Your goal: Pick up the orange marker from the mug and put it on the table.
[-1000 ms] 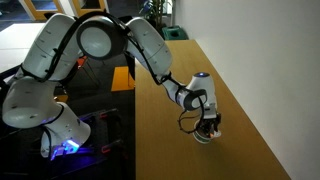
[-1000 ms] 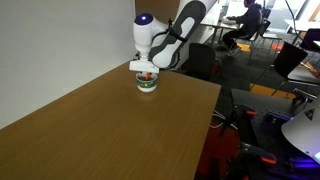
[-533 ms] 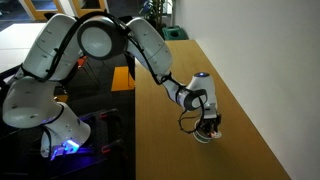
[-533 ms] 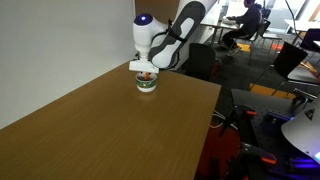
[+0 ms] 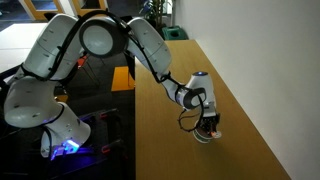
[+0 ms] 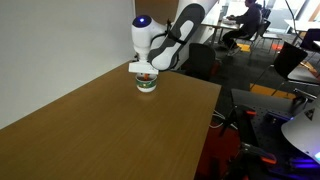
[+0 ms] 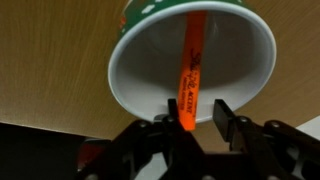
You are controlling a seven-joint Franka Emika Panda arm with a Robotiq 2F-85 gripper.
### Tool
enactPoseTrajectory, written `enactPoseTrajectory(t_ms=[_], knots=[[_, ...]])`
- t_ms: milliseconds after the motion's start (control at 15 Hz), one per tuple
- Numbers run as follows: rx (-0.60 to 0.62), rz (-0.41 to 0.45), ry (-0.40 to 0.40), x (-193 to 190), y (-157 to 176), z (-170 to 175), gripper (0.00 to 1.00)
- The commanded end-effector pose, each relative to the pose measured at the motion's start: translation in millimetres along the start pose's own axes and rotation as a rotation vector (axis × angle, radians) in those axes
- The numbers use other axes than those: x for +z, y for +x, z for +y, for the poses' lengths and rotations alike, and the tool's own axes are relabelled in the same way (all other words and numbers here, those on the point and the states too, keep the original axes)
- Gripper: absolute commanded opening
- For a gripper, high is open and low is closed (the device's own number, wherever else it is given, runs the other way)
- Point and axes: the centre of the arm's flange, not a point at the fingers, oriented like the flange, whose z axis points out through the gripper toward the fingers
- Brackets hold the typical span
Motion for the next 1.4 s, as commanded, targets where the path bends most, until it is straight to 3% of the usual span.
enactPoseTrajectory(t_ms=[0, 333, 533, 667, 733, 867, 933, 1333], knots=[[-0.018, 0.019, 0.013, -6, -6, 4, 0.36], [-0.026, 0.025, -0.002, -3, -9, 5, 0.29], [-0.028, 0.025, -0.015, 4, -8, 6, 0.35], [-0.03, 0.028, -0.025, 8, -9, 7, 0.34], [-0.033, 0.029, -0.028, 9, -10, 8, 0.1], [-0.04, 0.034, -0.027, 9, -12, 8, 0.08], [-0.042, 0.035, -0.026, 8, -13, 9, 0.02], [-0.066, 0.062, 0.006, -14, -19, 5, 0.05]])
